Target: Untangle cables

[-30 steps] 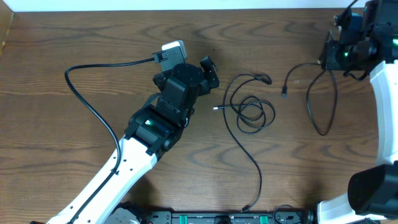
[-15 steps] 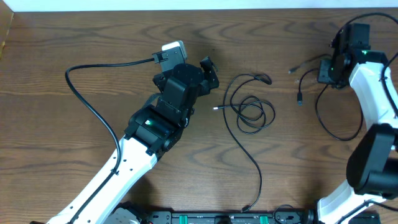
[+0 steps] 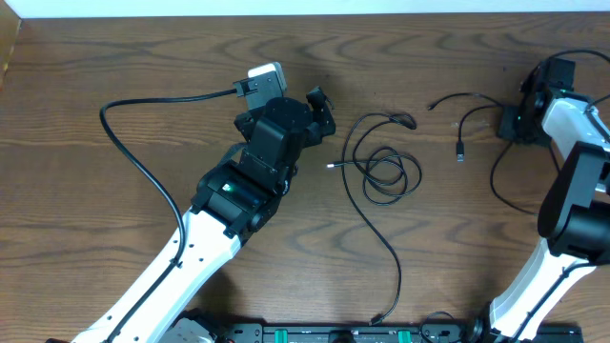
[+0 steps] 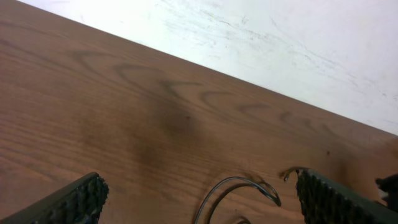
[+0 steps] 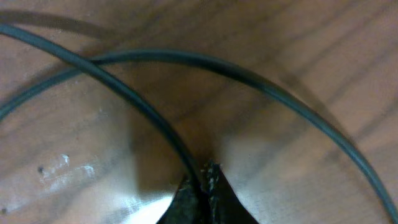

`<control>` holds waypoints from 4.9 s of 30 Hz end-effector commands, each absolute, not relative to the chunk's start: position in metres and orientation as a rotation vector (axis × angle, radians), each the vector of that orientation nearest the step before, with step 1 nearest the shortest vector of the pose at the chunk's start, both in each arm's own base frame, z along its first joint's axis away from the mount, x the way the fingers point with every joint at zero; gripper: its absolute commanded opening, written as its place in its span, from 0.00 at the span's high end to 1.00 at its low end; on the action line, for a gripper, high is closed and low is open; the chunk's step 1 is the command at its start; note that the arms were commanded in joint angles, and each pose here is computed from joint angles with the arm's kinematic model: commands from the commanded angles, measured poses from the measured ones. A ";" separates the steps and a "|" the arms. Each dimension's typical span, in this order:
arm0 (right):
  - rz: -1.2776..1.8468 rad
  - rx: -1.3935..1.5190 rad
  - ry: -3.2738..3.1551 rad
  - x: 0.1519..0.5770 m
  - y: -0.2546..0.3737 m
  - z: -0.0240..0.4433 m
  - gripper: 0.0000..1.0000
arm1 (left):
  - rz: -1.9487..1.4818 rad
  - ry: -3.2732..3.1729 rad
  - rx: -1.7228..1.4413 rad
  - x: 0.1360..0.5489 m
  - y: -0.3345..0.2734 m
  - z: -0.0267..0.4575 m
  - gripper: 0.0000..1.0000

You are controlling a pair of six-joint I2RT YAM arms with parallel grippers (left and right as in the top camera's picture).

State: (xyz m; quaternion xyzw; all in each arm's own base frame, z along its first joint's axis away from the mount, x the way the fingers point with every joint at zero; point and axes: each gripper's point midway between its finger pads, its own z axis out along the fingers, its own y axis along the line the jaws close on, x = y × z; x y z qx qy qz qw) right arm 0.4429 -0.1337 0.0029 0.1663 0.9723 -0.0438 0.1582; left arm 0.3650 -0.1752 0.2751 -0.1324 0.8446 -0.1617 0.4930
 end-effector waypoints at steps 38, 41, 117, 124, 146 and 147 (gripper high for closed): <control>-0.318 0.782 2.469 0.492 -0.290 0.077 0.01 | -0.382 2.052 -0.325 0.365 -0.174 0.273 0.02; -0.230 0.752 2.462 0.494 -0.277 0.098 0.01 | -0.378 2.057 -0.324 0.365 -0.173 0.272 0.02; 0.114 0.131 2.689 0.523 -0.010 0.089 0.99 | -0.047 2.412 -0.198 0.311 -0.135 0.201 0.02; 0.075 0.118 2.732 0.509 -0.012 0.031 0.01 | -0.047 2.412 -0.198 0.311 -0.135 0.201 0.02; 0.430 0.114 2.739 0.478 0.065 -0.021 0.01 | -0.047 2.411 -0.198 0.311 -0.135 0.202 0.02; 0.383 0.114 2.733 0.479 0.062 -0.025 0.06 | -0.047 2.411 -0.198 0.311 -0.135 0.202 0.02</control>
